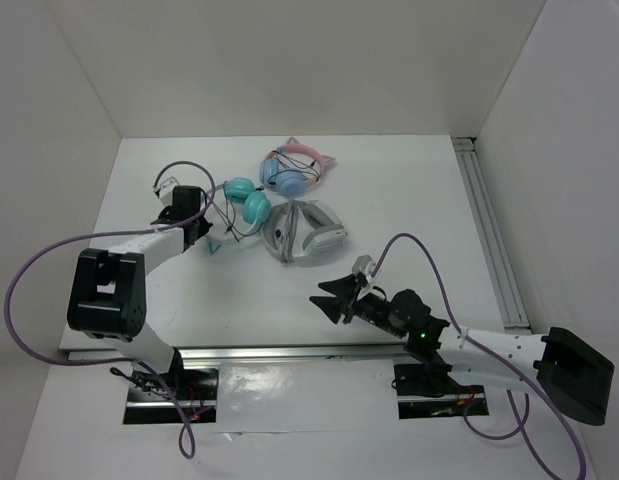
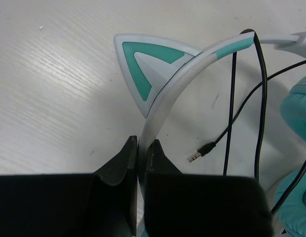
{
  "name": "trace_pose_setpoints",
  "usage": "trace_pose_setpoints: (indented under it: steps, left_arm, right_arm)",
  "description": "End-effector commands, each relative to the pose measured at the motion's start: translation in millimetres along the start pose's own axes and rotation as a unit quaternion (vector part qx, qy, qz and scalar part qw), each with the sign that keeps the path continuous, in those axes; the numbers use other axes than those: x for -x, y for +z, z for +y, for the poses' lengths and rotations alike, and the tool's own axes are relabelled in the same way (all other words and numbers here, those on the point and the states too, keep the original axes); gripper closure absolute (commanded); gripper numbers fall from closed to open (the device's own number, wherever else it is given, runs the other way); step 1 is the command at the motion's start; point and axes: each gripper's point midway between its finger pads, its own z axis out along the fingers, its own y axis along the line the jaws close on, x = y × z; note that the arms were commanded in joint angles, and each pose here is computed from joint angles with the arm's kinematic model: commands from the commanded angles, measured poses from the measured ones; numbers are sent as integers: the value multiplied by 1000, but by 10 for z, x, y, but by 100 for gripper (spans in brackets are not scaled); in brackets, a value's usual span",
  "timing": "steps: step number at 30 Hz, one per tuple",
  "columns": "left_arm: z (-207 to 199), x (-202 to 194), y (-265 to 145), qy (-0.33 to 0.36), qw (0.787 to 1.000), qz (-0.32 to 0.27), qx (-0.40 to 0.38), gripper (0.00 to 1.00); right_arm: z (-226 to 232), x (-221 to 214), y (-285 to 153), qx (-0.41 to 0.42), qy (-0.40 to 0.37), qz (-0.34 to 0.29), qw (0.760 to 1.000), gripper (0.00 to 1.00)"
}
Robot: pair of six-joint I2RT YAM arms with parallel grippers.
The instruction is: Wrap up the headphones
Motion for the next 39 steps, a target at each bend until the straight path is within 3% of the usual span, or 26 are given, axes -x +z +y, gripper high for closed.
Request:
trace_pose_setpoints:
  steps: [1, 6, 11, 24, 39]
  left_arm:
    - [-343, 373, 91, -55, 996, -40, -53, 100]
    - [-291, 188, 381, -47, 998, -10, -31, 100]
    - [-204, 247, 493, -78, 997, 2, -23, 100]
    - [-55, 387, 340, -112, 993, -17, -15, 100]
    - [-294, 371, 635, -102, 994, 22, -29, 100]
  right_arm:
    - [115, 338, 99, 21, 2, -49, 999, 51]
    - [188, 339, 115, 36, 7, -46, 998, 51]
    - [186, 324, 142, 36, 7, -42, 998, 51]
    - [227, 183, 214, 47, 8, -22, 999, 52]
    - [203, 158, 206, 41, 4, -16, 999, 52]
